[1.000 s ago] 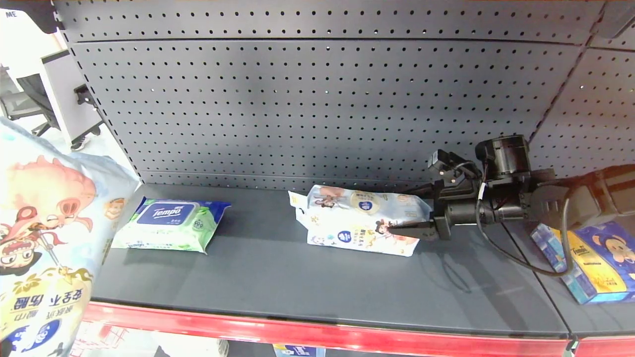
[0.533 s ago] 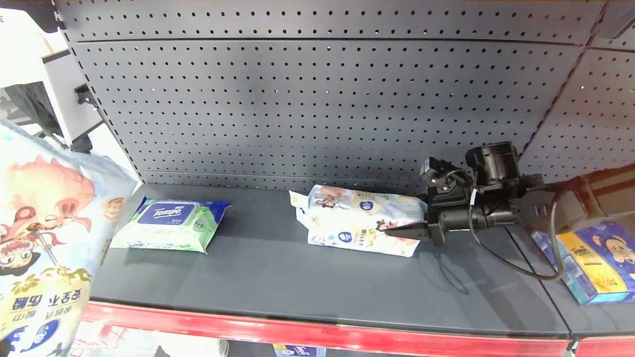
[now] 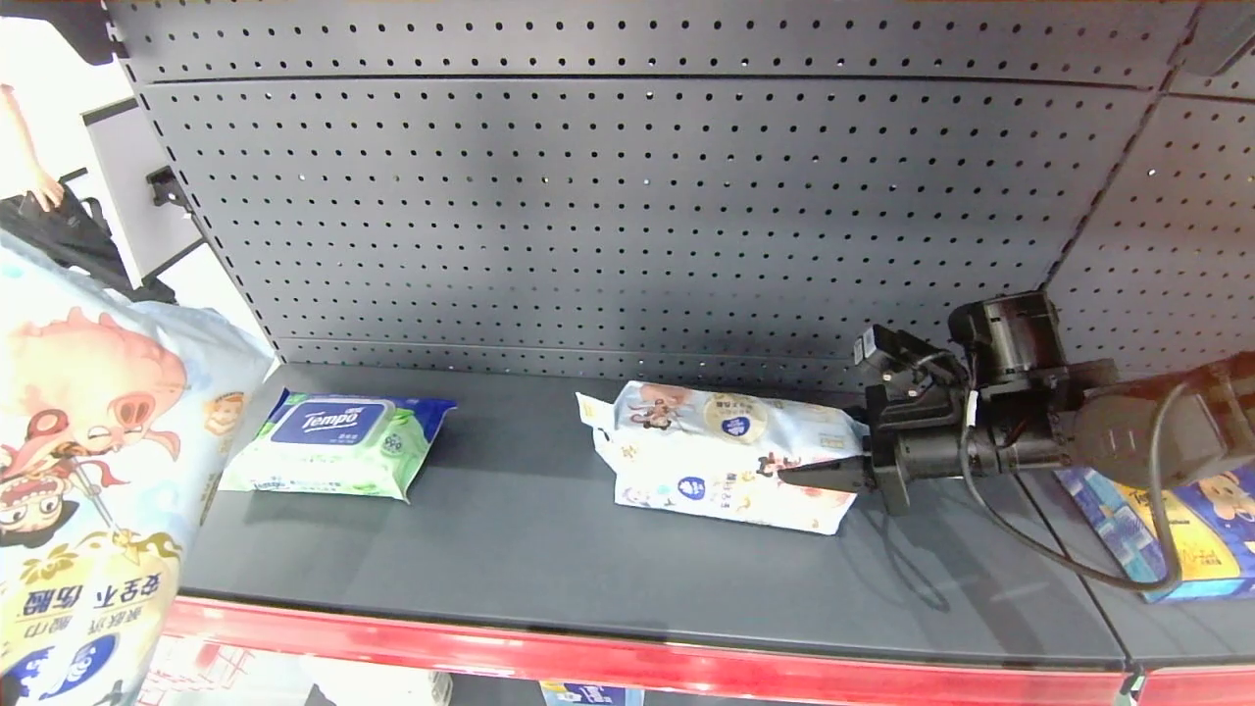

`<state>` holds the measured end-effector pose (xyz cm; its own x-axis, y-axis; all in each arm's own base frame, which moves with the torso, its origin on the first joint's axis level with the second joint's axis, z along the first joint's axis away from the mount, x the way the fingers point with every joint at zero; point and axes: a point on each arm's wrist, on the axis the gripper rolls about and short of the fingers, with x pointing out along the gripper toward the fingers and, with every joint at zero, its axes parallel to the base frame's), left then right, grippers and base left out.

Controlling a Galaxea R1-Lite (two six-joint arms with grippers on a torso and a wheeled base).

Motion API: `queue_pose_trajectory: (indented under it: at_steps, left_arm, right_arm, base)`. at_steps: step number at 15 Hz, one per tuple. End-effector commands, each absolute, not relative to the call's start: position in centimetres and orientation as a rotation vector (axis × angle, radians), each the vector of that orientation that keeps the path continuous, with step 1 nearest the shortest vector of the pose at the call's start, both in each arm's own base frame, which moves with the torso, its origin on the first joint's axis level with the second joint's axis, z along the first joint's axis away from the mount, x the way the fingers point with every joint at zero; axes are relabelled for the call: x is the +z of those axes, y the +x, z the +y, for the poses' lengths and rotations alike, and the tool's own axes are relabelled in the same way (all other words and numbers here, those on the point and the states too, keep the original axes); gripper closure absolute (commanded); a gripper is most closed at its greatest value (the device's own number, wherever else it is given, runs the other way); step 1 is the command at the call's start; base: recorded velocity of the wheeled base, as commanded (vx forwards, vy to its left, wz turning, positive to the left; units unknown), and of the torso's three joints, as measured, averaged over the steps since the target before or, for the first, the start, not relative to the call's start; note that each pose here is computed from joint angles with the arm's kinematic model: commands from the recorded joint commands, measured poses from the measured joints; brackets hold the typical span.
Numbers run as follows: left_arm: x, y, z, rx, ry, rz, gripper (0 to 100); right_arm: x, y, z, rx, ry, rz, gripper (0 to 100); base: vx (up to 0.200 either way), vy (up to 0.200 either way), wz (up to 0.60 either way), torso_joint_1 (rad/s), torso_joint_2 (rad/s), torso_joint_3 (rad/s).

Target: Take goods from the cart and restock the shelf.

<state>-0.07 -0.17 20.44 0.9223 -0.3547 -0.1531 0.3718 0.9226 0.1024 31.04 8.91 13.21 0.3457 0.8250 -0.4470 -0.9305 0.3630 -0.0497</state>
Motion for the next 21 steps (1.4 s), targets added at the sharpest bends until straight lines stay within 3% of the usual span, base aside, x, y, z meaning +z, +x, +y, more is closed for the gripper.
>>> queue_pose_trajectory:
  at_steps: [1, 6, 21]
  left_arm:
    - [20.4, -0.1, -0.2, -0.374, 0.131, 0.132, 100]
    - [20.4, -0.1, -0.2, -0.378, 0.117, 0.134, 100]
    - [20.5, -0.2, -0.2, -0.378, 0.116, 0.128, 100]
  right_arm:
    - [14.2, 28.3, 8.6, 1.176, -0.327, 0.362, 100]
    - [11.9, 24.1, 8.2, 1.238, -0.343, 0.430, 100]
    - [10.6, 22.7, 8.5, 1.293, -0.361, 0.458, 100]
  base:
    - [0.000, 0.000, 0.00, 0.000, 0.00, 0.000]
    - [0.000, 0.000, 0.00, 0.000, 0.00, 0.000]
    - [0.000, 0.000, 0.00, 0.000, 0.00, 0.000]
